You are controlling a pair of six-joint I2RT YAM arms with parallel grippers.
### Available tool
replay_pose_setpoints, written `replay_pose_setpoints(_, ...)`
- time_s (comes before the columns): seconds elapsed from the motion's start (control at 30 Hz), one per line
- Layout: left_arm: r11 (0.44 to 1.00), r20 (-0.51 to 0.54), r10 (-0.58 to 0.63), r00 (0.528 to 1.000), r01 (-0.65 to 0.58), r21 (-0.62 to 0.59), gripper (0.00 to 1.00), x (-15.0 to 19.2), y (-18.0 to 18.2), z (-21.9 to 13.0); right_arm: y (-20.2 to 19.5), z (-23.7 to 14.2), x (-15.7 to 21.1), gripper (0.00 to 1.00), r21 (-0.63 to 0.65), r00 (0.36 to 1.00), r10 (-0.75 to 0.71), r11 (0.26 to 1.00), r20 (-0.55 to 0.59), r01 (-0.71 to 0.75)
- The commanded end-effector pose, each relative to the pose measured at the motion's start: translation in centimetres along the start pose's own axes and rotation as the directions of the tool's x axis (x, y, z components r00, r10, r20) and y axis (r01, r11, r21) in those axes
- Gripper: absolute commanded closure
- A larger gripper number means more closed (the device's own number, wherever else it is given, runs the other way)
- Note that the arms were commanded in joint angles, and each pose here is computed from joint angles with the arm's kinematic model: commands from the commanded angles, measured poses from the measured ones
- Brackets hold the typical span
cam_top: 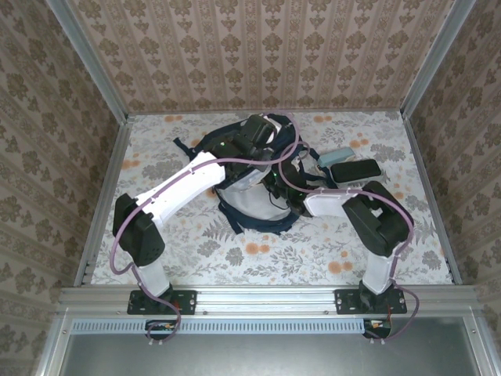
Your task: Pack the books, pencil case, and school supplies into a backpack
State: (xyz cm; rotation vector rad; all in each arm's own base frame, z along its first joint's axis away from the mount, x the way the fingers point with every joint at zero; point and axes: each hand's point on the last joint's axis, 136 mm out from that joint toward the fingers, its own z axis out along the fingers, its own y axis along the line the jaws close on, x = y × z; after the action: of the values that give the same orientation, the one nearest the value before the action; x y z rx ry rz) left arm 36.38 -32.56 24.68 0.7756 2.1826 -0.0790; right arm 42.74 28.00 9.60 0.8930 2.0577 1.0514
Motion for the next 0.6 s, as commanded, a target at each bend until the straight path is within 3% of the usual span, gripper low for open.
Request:
replay_pose_setpoints(0.0, 0.994, 0.163, -0.107, 0.981, 0.106, 0.011, 1.0, -4.1, 1.9, -3.9, 1.3, 1.6, -0.1, 0.94, -0.072, 1.0, 0.0, 0.997, 0.013, 0.001)
replay_pose_setpoints(0.2, 0.992, 0.149, -0.129, 0.98, 0.127, 0.024, 1.0, -3.6, 2.2, -3.6, 0.5, 2.6, -0.7, 0.86, -0.073, 1.0, 0.025, 0.997, 0.008, -0.024)
replay_pose_setpoints(0.4, 0.986, 0.131, -0.164, 0.978, 0.16, 0.043, 1.0, -2.9, 2.6, -3.2, 1.1, 0.7, -0.5, 0.52, -0.075, 0.999, 0.012, 0.997, -0.041, -0.015)
replay_pose_setpoints(0.57, 0.983, 0.113, -0.181, 0.977, 0.176, 0.055, 1.0, -2.2, 2.7, -2.7, -0.2, -1.6, 0.7, 0.41, 0.01, 0.988, 0.058, 0.998, -0.142, -0.057)
